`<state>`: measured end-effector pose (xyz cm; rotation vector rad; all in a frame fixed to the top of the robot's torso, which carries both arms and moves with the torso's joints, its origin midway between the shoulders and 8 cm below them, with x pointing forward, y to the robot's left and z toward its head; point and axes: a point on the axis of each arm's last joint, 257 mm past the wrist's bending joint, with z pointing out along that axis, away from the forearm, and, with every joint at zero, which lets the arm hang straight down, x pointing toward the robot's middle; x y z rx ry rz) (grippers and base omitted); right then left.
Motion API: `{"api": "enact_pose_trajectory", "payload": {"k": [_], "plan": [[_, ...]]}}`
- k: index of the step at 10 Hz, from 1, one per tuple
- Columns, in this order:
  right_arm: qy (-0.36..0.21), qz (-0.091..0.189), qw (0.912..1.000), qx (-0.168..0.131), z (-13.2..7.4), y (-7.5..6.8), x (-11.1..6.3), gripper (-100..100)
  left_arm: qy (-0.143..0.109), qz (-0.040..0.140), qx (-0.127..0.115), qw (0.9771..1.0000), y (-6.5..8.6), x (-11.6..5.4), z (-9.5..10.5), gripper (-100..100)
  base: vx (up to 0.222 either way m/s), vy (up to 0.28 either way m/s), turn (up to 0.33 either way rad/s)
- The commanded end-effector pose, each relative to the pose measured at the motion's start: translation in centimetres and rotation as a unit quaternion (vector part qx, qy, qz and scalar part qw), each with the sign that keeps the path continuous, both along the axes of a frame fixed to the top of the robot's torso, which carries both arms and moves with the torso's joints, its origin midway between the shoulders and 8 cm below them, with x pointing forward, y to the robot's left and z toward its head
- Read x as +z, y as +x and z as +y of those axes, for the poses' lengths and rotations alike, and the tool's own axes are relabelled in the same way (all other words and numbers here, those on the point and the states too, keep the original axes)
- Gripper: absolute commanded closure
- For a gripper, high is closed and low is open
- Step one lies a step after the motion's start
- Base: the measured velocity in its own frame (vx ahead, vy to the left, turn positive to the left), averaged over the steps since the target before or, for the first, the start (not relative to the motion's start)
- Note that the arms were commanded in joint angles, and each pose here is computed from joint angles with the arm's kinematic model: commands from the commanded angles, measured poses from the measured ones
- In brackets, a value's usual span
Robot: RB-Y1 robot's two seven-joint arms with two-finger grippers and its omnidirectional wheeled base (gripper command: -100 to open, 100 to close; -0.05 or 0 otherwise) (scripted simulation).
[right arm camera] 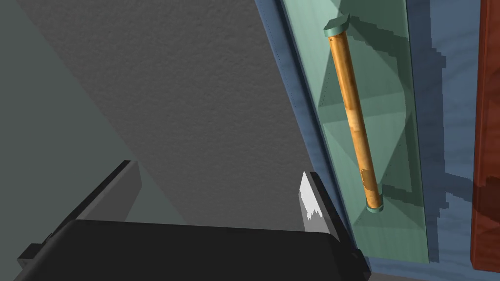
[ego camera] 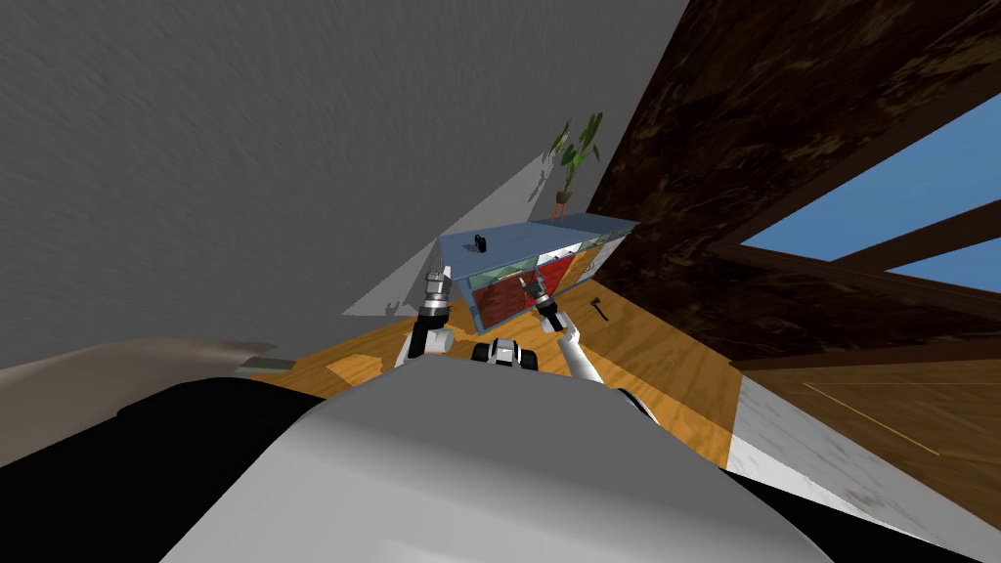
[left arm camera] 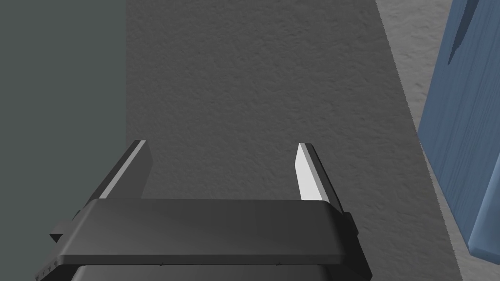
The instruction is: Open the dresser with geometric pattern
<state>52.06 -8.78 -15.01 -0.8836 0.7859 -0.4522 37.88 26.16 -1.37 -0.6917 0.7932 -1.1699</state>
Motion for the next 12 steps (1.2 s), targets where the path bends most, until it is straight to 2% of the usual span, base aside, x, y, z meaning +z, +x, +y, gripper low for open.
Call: {"api": "enact_pose_trajectory", "payload": {"k": [1, 2, 3, 4, 5, 7, 8, 12], "plan": [[-0.042, -0.008, 0.9990, -0.011, 0.8, 0.4, -1.4, -100, 0.000, 0.000, 0.000, 1.0000, 0.0, 0.0, 0.0, 0, 0.001, 0.048, -0.033], [-0.064, -0.006, 0.9979, -0.013, 1.4, 0.7, -2.5, -100, 0.000, 0.000, 0.000, 1.0000, 0.0, 0.0, 0.0, 0, 0.003, 0.045, -0.058], [-0.071, -0.011, 0.9973, -0.017, 1.4, 0.7, -2.5, -100, 0.000, 0.000, 0.000, 1.0000, 0.0, 0.0, 0.0, 0, 0.010, 0.041, -0.042], [-0.094, -0.012, 0.9953, -0.019, 2.0, 0.9, -3.6, -100, 0.000, 0.000, 0.000, 1.0000, 0.0, 0.0, 0.0, 0, 0.012, 0.049, -0.068], [-0.098, -0.014, 0.9948, -0.021, 2.0, 0.9, -3.6, -100, 0.000, 0.000, 0.000, 1.0000, 0.0, 0.0, 0.0, 0, 0.009, 0.043, -0.032], [-0.139, -0.017, 0.9899, -0.024, 3.2, 1.2, -5.4, -100, 0.000, 0.000, 0.000, 1.0000, 0.0, 0.0, 0.0, 0, 0.003, 0.049, -0.069], [-0.145, -0.019, 0.9889, -0.026, 3.2, 1.2, -5.6, -100, 0.000, 0.000, 0.000, 1.0000, 0.0, 0.0, 0.0, 0, 0.000, 0.048, -0.031], [-0.202, -0.028, 0.9786, -0.027, 5.7, 1.3, -8.1, -100, 0.000, 0.000, 0.000, 1.0000, 0.0, 0.0, 0.0, 0, 0.012, 0.050, -0.055]]}}
